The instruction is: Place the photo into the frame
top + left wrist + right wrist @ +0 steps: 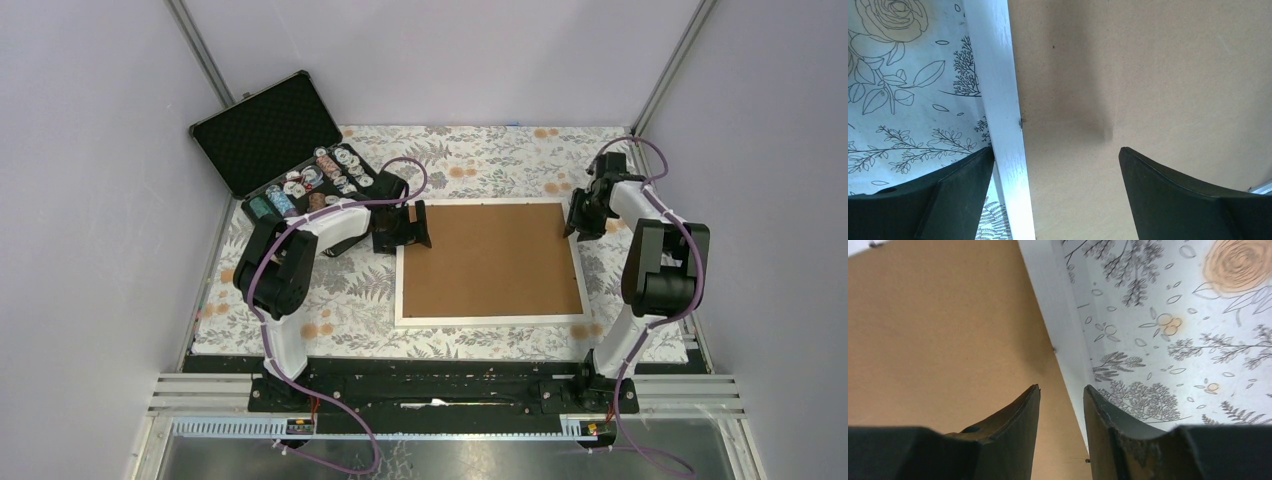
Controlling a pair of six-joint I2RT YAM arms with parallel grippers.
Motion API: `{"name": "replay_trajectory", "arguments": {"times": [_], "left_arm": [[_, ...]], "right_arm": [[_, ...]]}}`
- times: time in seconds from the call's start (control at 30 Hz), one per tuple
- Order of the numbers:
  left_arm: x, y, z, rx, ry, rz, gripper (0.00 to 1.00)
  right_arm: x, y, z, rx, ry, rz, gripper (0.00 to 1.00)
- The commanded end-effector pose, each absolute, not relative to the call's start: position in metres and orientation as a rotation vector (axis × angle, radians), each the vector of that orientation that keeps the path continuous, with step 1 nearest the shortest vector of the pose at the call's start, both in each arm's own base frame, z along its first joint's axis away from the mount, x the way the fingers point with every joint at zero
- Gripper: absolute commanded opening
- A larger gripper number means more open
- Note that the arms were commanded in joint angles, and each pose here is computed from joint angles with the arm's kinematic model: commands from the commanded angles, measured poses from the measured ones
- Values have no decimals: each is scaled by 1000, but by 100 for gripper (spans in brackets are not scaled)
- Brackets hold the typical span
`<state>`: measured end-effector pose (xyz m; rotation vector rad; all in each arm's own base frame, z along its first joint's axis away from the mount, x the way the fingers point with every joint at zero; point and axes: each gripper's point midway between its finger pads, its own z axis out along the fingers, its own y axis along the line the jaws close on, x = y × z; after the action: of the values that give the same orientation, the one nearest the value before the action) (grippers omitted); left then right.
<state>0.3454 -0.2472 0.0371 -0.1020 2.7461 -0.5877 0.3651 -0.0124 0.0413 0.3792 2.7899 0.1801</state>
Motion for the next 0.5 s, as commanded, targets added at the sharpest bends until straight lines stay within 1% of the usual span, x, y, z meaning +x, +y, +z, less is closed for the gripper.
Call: {"name": "replay_trajectory", "arguments": {"times": [0.0,0.17,0.33,0.47], "left_arm": [[346,-264,45,-85,2729,-683,99],[346,-264,44,-90,2736,-686,99],[346,-264,45,-88,2731,-683,99],[347,-264,46,-88,2730,-686,99]], "right_arm": [[378,-31,60,390,2733,159,46],[386,-37,55,377,2740,170,47],[400,-34,48,361,2736,212,44],[399,-34,40,356,2767,214,41]]}}
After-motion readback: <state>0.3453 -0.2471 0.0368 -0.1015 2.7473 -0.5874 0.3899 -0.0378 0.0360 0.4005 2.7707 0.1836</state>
